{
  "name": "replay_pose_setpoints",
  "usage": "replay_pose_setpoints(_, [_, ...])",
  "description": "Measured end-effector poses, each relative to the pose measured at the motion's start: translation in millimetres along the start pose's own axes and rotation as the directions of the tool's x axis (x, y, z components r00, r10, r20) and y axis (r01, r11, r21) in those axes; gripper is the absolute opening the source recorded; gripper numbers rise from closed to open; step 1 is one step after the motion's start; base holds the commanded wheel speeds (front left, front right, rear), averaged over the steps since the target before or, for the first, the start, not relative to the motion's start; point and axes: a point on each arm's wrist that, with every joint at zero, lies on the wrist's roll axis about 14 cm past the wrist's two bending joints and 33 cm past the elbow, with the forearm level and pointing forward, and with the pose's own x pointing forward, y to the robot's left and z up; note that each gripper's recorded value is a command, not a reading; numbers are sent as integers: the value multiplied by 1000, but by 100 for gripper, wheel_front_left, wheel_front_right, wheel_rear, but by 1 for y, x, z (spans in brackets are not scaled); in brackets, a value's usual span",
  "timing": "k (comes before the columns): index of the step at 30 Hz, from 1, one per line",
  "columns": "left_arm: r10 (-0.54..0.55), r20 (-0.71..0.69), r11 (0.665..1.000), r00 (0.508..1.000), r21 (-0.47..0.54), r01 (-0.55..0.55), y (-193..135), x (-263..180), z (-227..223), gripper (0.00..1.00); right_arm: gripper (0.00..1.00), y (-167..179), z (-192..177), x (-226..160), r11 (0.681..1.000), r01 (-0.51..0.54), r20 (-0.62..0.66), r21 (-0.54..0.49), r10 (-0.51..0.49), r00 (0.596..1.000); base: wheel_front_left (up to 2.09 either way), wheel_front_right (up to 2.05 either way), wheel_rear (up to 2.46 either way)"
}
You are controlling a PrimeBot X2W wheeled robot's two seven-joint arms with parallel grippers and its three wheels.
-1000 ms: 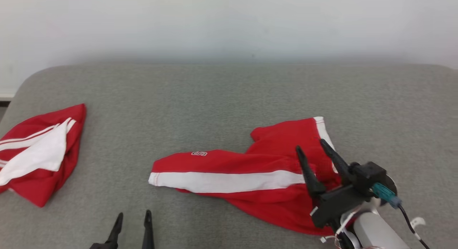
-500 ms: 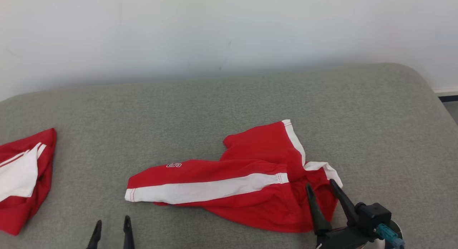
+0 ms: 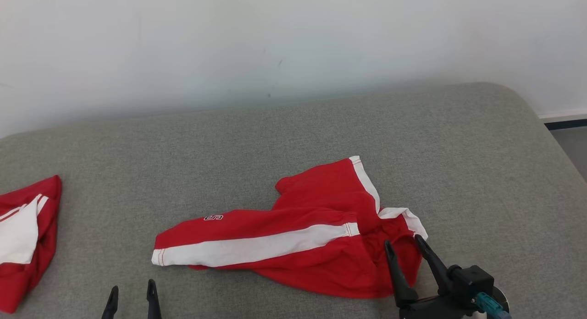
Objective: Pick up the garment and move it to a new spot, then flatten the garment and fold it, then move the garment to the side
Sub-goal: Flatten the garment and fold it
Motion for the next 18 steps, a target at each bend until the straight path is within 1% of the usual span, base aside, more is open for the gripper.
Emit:
replay_pose_setpoints(4, [3,-6,1000,1000,0,-3,1,0,-2,100,100,4,-3,2,1000,-10,-8,5,10,1000,0,0,0])
replay_pose_setpoints(9, [3,-17,1000,1000,-4,-3,0,2,-6,100,100,15,-9,8,999,-46,-26,18,46,999,0,0,0])
replay_pose_setpoints(18, [-11,-40,1000,999,-21,10,-9,23,-14,100,100,27,-20,44,993,-106,-66,53,109,992,0,0,0])
